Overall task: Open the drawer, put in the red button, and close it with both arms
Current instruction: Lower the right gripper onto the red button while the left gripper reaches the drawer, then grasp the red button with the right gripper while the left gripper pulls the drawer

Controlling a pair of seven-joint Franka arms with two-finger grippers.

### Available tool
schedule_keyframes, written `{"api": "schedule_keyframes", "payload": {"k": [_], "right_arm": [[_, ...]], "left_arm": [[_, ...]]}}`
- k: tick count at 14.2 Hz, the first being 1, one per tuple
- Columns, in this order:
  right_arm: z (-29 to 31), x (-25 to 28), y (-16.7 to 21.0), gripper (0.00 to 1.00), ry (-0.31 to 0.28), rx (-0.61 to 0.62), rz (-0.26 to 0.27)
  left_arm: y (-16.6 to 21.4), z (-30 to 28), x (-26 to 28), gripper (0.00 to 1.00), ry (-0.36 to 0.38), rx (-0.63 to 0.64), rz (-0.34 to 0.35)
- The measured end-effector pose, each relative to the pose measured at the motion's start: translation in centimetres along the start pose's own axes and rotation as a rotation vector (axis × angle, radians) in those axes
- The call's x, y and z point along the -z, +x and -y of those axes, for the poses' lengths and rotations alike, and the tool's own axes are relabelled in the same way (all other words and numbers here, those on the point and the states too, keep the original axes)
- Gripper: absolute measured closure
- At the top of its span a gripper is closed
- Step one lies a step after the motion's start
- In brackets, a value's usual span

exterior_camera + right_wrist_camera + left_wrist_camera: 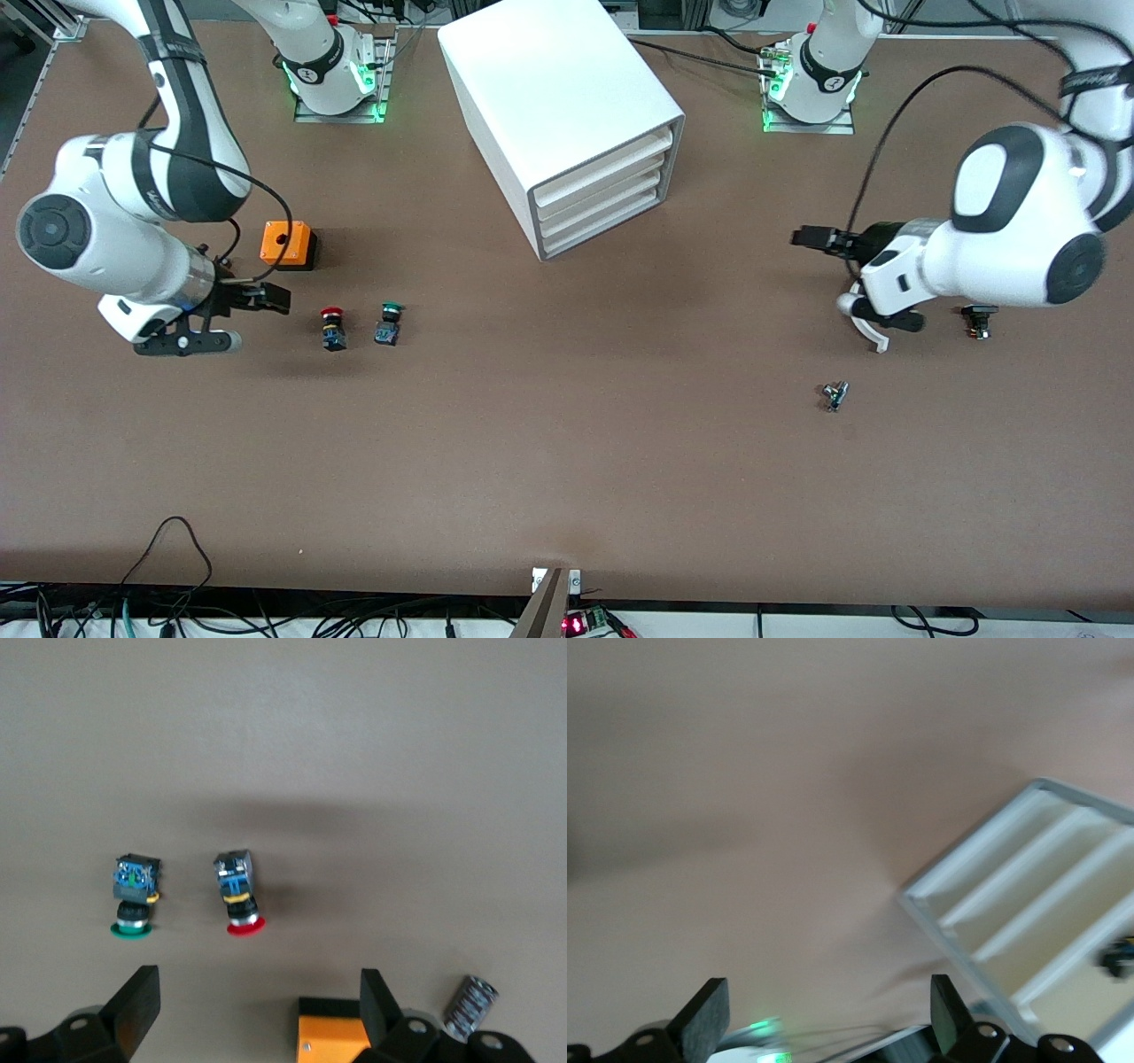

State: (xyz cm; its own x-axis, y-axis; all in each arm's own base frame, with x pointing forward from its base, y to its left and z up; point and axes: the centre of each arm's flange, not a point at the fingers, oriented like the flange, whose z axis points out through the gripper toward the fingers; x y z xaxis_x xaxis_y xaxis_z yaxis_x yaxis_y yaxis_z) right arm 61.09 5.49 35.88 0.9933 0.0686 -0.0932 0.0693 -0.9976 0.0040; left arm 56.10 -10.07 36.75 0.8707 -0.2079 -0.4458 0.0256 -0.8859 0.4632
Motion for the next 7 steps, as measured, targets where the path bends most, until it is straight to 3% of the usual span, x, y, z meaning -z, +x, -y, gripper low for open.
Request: {"api": "schedule_keyframes", "payload": {"k": [3,7], "right_arm": [[2.0,-3.4,1.1,0.00,-0.002,0.025,-0.008],[2.5,-8.4,2.0,0.00,-0.003,0.030,0.013]], "left_arm": [[1.3,0.2,-6.8,0.00,-0.171,0.046,0.053],[2.1,-4.8,-13.8,0.00,-0.264,-0.008,0.046]]}}
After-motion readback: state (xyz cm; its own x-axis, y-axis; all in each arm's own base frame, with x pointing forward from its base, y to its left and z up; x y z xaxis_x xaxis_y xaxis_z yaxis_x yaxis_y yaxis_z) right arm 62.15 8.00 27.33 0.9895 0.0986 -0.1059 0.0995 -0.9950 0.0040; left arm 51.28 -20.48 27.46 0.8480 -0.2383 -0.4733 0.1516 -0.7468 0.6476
